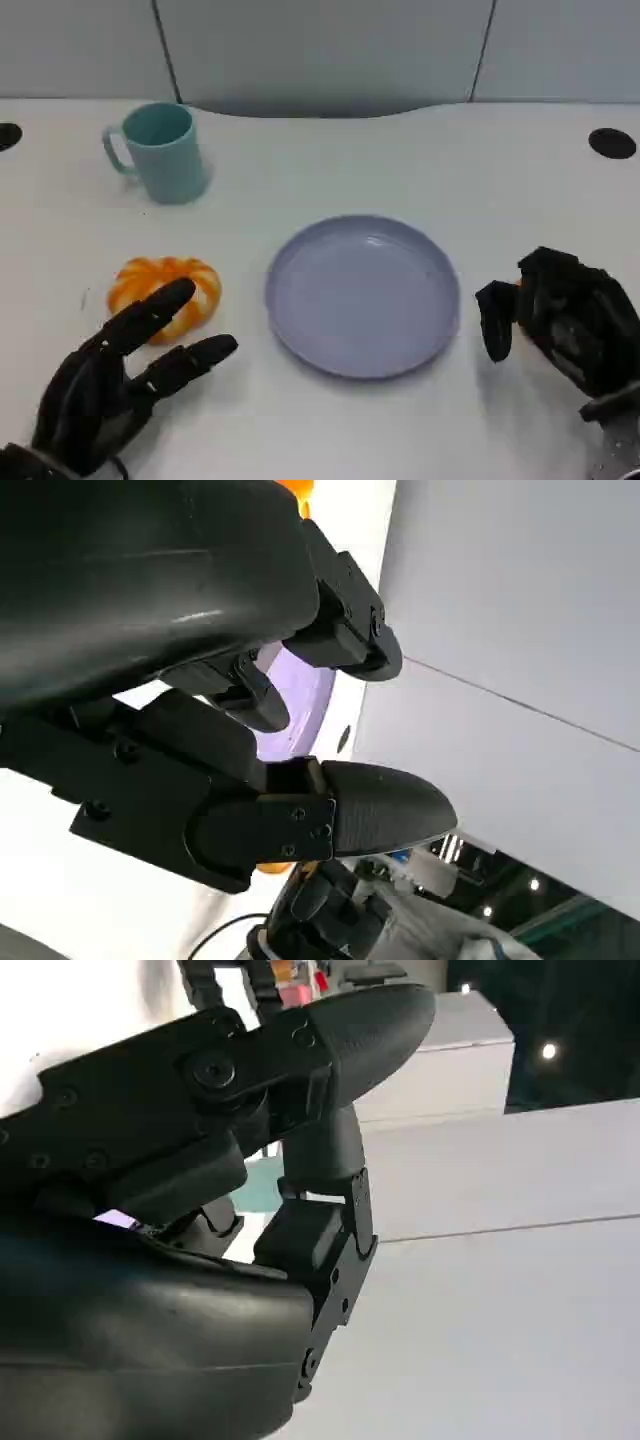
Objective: Grasp the bread from the table and place it into the plate.
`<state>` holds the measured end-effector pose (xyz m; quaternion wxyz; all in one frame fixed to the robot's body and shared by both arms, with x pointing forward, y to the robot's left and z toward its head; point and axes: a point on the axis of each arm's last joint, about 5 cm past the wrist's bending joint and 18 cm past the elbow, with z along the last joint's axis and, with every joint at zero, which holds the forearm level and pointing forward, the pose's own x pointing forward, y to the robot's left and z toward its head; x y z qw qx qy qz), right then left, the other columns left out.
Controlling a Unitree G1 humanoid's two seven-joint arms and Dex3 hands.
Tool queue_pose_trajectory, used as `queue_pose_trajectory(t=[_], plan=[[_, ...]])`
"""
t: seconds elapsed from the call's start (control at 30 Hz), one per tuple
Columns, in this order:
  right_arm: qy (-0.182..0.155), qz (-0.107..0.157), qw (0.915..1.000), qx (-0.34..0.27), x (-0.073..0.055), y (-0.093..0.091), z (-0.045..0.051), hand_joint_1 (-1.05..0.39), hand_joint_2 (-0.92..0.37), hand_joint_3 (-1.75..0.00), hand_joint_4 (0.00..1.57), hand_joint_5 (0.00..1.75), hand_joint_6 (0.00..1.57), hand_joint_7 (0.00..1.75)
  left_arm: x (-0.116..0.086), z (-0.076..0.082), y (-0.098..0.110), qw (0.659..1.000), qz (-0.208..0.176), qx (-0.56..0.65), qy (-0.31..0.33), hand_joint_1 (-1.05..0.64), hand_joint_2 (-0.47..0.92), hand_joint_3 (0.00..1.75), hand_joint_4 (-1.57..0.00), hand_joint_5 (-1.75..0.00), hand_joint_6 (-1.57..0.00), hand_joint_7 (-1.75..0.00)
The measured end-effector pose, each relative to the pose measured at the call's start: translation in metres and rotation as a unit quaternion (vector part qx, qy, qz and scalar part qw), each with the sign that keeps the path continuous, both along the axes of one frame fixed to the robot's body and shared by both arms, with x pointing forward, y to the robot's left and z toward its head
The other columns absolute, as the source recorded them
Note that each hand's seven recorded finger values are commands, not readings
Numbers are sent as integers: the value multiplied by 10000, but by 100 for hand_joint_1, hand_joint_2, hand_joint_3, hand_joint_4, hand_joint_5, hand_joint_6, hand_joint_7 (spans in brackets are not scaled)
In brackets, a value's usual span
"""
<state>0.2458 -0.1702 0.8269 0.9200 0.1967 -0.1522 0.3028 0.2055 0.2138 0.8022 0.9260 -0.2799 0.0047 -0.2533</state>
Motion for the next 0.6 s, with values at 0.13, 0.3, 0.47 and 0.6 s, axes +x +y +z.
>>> queue_pose_trajectory(t=[0.13,0.3,0.47,0.6], plan=[[-7,-3,10000,-58,0,-11,4,-62,-92,-9,93,175,83,154,-2,-2,-1,10000,0,-2,7,-97,92,55,-64,-36,-51,0],[-3,-19,10000,-61,0,-11,4,-62,-92,-10,94,175,83,159,-1,-2,-1,10000,-1,4,9,-98,92,55,-66,-36,-51,0],[-30,-30,9999,-98,0,-11,9,-61,-92,-9,93,175,85,151,-1,-2,-1,10000,-1,4,9,-97,92,55,-65,-36,-50,0],[-8,-4,10000,-48,-1,-14,3,-61,-92,-9,93,175,86,150,-1,-2,-1,10000,-6,7,11,-97,92,55,-64,-36,-51,-1]])
